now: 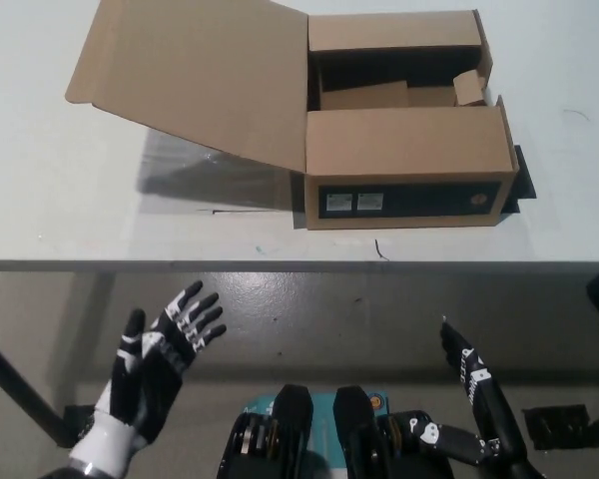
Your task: A small storge box is placed at the center of the table and the robot uses its left hand to push the lid and close it
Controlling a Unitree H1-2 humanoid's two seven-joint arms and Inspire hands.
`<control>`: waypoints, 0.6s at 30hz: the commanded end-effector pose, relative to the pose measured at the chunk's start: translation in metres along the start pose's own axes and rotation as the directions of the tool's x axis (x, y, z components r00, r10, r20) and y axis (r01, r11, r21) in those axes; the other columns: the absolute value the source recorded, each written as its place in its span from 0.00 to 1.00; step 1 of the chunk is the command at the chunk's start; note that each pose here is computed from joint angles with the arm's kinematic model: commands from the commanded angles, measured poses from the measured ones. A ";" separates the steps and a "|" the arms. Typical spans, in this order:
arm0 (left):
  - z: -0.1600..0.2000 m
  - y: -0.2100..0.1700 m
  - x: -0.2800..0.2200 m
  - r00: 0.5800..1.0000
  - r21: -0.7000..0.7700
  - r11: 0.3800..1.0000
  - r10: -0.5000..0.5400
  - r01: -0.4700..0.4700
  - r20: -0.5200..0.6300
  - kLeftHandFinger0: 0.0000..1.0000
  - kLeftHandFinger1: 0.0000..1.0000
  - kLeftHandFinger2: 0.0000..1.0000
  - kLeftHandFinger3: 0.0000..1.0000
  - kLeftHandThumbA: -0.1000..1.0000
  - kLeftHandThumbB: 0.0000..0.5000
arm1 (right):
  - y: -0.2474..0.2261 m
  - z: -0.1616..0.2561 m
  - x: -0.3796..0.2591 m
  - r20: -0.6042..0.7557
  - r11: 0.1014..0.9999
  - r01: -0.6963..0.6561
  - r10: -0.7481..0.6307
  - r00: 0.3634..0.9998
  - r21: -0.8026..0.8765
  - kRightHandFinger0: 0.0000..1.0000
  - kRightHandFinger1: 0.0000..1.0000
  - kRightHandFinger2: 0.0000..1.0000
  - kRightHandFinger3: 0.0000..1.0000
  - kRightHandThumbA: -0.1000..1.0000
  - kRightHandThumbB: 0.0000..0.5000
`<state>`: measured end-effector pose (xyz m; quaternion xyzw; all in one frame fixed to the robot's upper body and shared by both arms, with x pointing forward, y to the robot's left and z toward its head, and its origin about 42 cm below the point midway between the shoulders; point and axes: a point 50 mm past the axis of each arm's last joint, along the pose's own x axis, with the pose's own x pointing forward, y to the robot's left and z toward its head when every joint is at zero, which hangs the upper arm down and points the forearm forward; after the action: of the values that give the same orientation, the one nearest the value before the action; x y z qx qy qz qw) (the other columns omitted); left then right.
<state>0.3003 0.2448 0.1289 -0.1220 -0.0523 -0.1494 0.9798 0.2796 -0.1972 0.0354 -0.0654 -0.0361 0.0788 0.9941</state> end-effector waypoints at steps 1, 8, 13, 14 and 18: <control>0.054 0.000 0.054 0.968 -0.613 0.755 -0.119 0.232 0.220 1.00 1.00 1.00 1.00 1.00 0.66 | -0.002 0.015 0.008 0.122 1.000 -0.012 0.015 0.992 -0.026 1.00 1.00 1.00 1.00 1.00 0.81; 0.048 0.011 0.074 0.977 -0.675 0.713 -0.074 0.192 0.200 1.00 1.00 1.00 1.00 1.00 0.66 | -0.001 0.016 0.007 0.124 1.000 -0.014 0.017 0.992 -0.025 1.00 1.00 1.00 1.00 1.00 0.80; 0.050 0.017 0.085 0.978 -0.682 0.707 -0.069 0.188 0.199 1.00 1.00 1.00 1.00 1.00 0.67 | 0.001 0.015 0.009 0.122 1.000 -0.007 0.009 0.992 -0.015 1.00 1.00 1.00 1.00 1.00 0.81; 0.050 0.018 0.087 0.978 -0.682 0.707 -0.068 0.188 0.199 1.00 1.00 1.00 1.00 1.00 0.67 | 0.001 0.015 0.009 0.121 1.000 -0.004 0.006 0.993 -0.015 1.00 1.00 1.00 1.00 1.00 0.81; 0.048 0.020 0.094 0.980 -0.692 0.700 -0.062 0.178 0.189 1.00 1.00 1.00 1.00 1.00 0.67 | 0.003 0.015 0.006 0.119 1.000 -0.002 0.003 0.993 -0.010 1.00 1.00 1.00 1.00 1.00 0.82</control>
<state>0.3653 0.2537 0.1506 -0.3511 -0.0449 -0.1263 0.9267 0.2789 -0.1973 0.0333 -0.0655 -0.0323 0.0787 0.9942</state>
